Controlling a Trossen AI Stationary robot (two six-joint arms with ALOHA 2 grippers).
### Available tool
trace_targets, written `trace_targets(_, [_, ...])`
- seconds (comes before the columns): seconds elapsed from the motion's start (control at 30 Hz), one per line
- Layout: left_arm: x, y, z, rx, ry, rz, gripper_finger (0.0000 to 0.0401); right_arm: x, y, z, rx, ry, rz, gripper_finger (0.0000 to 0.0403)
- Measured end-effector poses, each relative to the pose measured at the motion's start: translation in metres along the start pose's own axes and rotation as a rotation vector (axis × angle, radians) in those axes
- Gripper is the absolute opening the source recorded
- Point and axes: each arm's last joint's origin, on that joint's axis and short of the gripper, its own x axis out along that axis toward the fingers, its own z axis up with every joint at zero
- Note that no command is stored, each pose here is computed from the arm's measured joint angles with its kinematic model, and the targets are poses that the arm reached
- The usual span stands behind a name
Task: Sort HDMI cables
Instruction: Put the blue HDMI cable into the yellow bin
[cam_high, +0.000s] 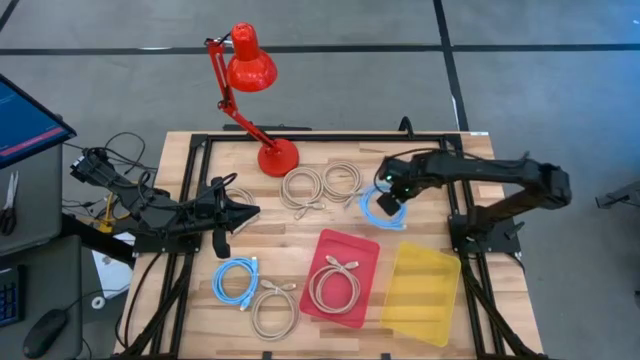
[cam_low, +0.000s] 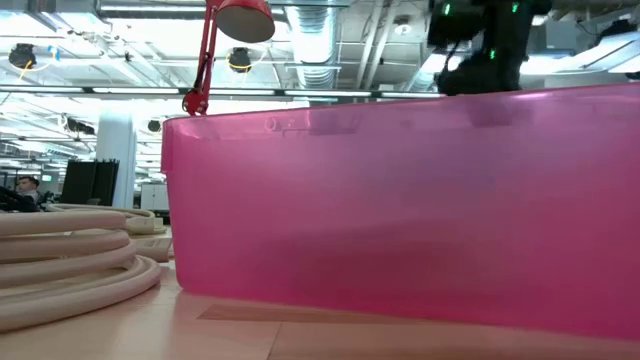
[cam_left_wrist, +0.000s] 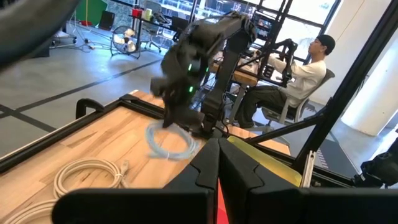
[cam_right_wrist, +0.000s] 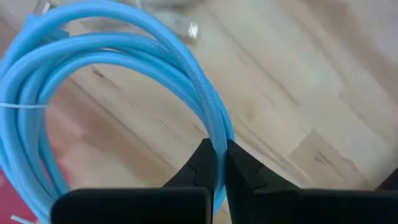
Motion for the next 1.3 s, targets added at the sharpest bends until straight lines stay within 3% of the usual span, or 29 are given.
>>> trace_targets(0.27, [0.000,0.000,0.000,0.000,-0.001,0.003,0.0008,-0.076,-0.010,-0.030,0.055,-0.092,0.052,0.0004])
trace_targets(0.47, [0.000,0.000,0.000,0.000,-0.001,0.003,0.0008,-0.106,-0.014,-0.067,0.122,-0.089,0.094,0.0004])
trace_targets(0.9, [0.000,0.000,0.000,0.000,0.000,0.002,0.0008,-0.113,0.026,-0.126,0.116,0.062,0.084,0.0003])
trace_targets(1.3, [0.000,0.000,0.000,0.000,0.000,0.002,0.0008,-0.099,0.075,-0.180,0.144,0.190,-0.031,0.0003])
